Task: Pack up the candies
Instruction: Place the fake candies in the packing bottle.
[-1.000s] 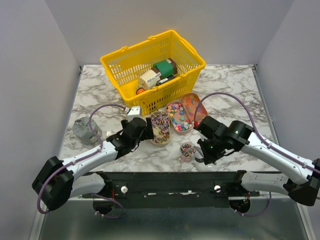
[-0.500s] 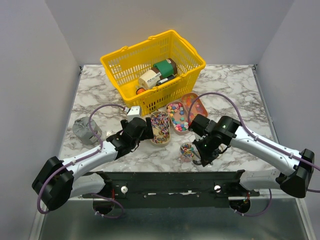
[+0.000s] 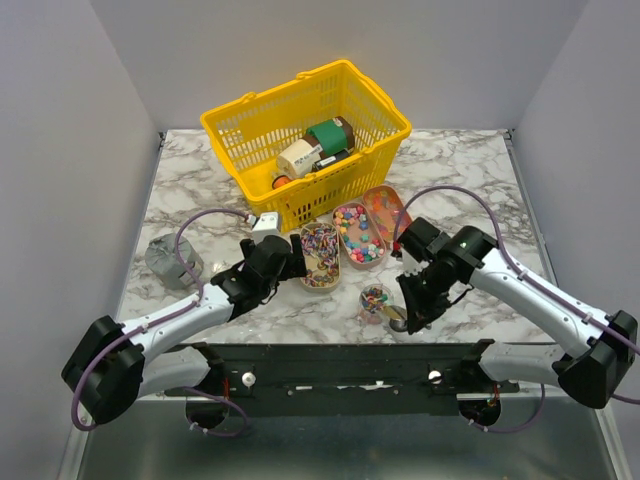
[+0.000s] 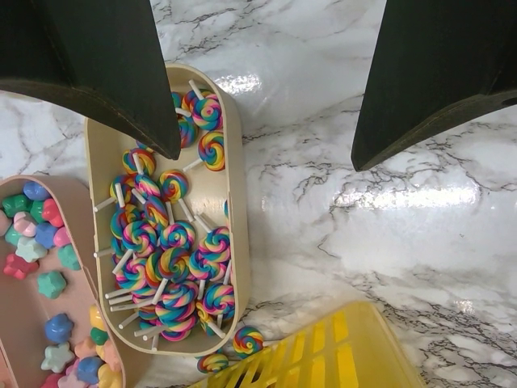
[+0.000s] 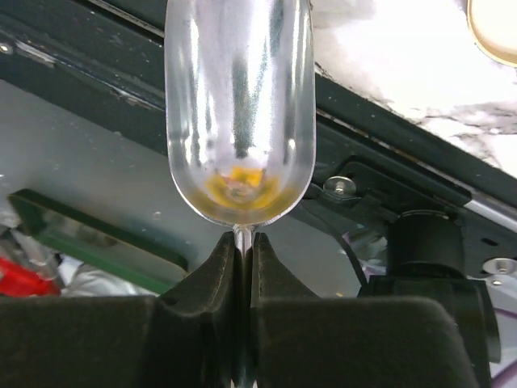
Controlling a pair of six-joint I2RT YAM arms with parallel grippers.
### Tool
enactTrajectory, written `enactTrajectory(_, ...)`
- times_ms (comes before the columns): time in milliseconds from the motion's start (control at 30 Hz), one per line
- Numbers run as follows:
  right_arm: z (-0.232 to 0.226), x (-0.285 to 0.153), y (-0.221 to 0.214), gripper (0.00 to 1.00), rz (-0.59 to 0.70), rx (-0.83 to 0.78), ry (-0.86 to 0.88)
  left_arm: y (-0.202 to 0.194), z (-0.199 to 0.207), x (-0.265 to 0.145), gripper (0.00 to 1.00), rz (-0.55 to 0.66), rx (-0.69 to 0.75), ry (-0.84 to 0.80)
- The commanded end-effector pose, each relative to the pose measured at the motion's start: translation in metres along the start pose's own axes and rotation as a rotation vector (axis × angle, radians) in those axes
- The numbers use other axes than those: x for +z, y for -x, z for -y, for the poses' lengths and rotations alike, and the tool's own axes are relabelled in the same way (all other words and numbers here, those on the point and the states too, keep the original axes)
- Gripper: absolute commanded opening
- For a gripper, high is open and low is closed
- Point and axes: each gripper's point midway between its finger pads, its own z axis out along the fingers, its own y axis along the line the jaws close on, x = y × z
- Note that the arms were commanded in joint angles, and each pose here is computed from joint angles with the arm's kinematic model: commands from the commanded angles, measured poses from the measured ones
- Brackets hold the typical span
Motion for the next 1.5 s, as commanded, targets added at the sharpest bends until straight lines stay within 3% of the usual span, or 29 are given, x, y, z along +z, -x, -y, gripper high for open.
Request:
enactTrajectory(0, -0.004, -0.007, -0.034, 0.01, -0.131, 0.062, 0.116, 0.007, -0.005, -0.002, 0.99, 0.048, -0.021, 0.016)
enactTrajectory(233, -0.013, -0.011, -0.025, 0.01, -0.09, 0.123, 0.233, 0.007, -0.007, -0.005, 0.99, 0.05, -0.021, 0.022)
enactTrajectory(867, -0.017, -0.043, 0.008, 0.01, 0.082, 0.136, 0.266, 0.011, -0.004, -0.006, 0.99, 0.05, -0.014, 0.012)
enactTrajectory(1233, 0.015, -0.063, 0.055, 0.01, 0.342, 0.138, 0.045, 0.008, -0.002, -0.005, 0.99, 0.031, -0.009, 0.007)
enactTrajectory(1467, 0.049, -0.054, 0.085, 0.03, 0.522, 0.277, -0.102, 0.014, 0.003, -0.006, 0.99, 0.033, -0.002, -0.004)
